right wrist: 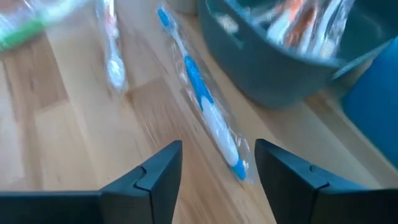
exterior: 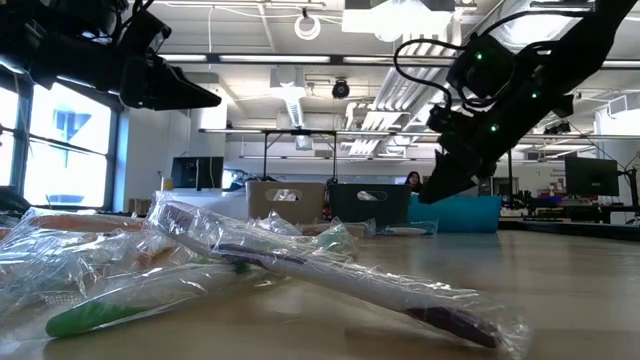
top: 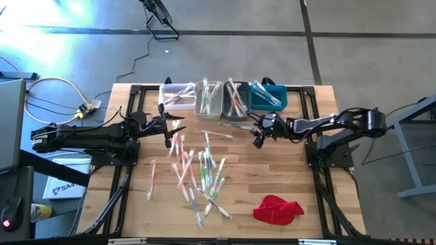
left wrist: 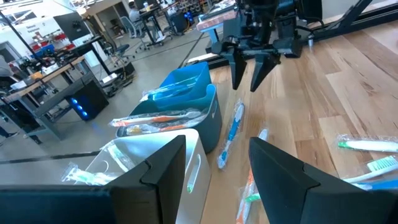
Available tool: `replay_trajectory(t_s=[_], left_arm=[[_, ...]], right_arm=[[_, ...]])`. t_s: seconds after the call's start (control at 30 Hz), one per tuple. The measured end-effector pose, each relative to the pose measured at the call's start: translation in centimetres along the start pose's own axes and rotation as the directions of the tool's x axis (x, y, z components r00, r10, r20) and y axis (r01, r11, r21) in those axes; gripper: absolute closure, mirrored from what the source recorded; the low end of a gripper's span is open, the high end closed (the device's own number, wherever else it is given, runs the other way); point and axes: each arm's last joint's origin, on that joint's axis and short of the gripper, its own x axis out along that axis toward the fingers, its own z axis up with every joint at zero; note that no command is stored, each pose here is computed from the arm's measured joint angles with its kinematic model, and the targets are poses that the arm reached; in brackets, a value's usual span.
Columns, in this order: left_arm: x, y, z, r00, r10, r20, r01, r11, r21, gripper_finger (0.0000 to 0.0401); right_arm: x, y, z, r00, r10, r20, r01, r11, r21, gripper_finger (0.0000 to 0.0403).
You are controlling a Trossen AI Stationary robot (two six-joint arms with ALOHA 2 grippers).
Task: Pick & Place Toothbrushes
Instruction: Put the blue toothbrush into the blue bin
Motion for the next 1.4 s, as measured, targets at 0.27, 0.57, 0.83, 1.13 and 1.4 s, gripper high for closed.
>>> replay_trajectory(t_s=[0.27, 0.57, 0.83, 1.13, 1.4], left_arm=[[0.0, 0.0, 0.0, 1.0, 0.0, 0.0, 0.0, 1.0, 0.0, 0.023], [0.0, 0.0, 0.0, 1.0, 0.0, 0.0, 0.0, 1.0, 0.0, 0.023], [0.0, 0.0, 0.0, 1.0, 0.0, 0.0, 0.0, 1.0, 0.0, 0.023], [0.0, 0.0, 0.0, 1.0, 0.0, 0.0, 0.0, 1.0, 0.0, 0.023], [0.0, 0.0, 0.0, 1.0, 0.001, 0.0, -0.001, 1.0, 0.0, 0.023]], right_arm=[[1.8, 0.1, -0.9, 0.999, -0.032, -0.023, 0.032, 0.999, -0.007, 0.0207], [2.9, -0.4, -0.8, 0.997, -0.075, 0.023, 0.076, 0.997, -0.011, 0.0207], [3.1, -1.2, -0.8, 0.997, -0.078, 0.009, 0.077, 0.997, 0.021, 0.0207], [3.1, -1.2, -0.8, 0.998, -0.07, 0.006, 0.07, 0.997, 0.025, 0.0208], [3.1, -1.1, -0.8, 0.998, -0.059, 0.005, 0.059, 0.998, 0.025, 0.0208]])
